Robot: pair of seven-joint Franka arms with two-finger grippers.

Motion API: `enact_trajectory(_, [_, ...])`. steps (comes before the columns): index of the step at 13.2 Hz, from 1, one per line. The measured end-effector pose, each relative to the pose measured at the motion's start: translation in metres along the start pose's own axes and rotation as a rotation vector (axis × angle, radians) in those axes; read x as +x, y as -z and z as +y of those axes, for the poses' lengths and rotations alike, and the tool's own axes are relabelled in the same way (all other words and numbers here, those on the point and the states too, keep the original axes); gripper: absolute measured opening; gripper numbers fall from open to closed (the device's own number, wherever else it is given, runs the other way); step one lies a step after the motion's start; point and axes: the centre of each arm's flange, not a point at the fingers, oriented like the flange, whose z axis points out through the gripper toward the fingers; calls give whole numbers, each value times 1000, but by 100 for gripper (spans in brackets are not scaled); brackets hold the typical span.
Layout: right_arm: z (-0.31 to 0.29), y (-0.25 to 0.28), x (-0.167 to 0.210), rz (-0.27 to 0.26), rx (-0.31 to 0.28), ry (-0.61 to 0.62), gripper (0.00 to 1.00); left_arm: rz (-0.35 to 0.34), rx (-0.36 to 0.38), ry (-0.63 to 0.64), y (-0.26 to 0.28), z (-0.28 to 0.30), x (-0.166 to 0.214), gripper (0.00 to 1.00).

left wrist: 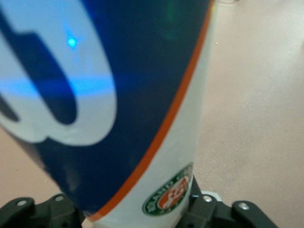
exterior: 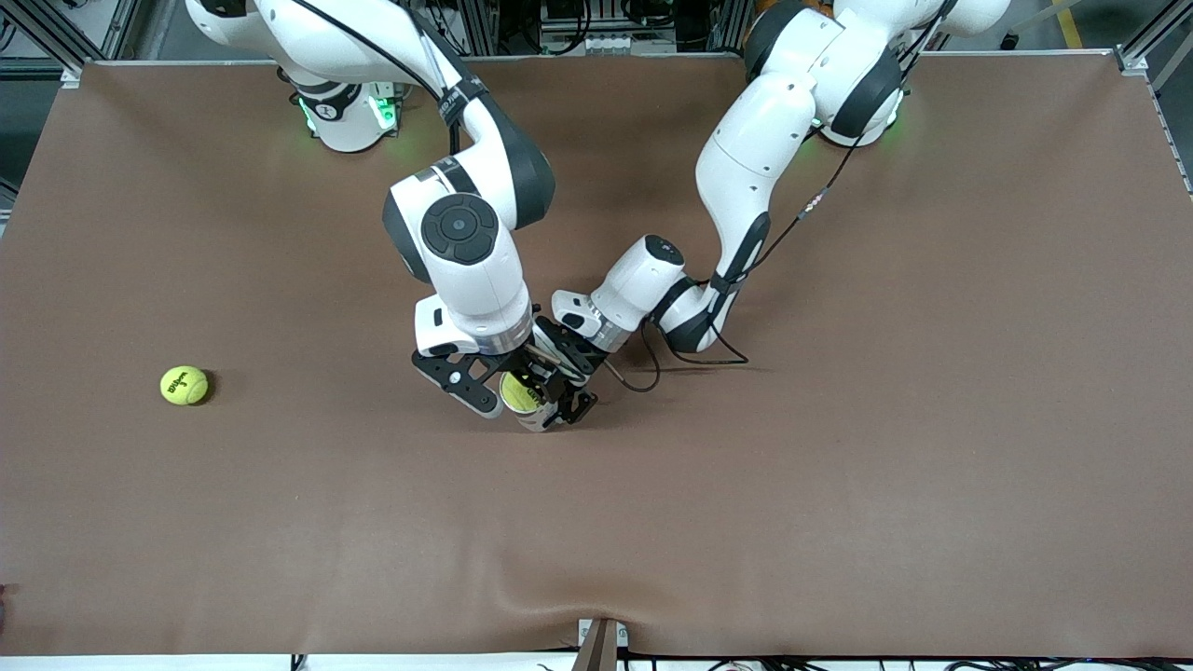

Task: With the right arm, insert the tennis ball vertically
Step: 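Lower the ball into the can and open the right gripper, then move the right gripper back to the second tennis ball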

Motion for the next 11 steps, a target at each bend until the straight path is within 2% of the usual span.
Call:
enact_trajectory(3, [0,3,1,-2,-6,-1,100,-1,-1,0,0,1,-1,78])
enact_trajectory(7, [9,14,7,-20,-68,9,100,-1,-1,0,0,1,-1,79])
enact_trajectory(10, [23,12,5,-67,-169,85,100,-1,-1,0,0,1,-1,79])
enact_trajectory(11, [28,17,12,-75,-181,101,100,-1,-1,0,0,1,-1,79])
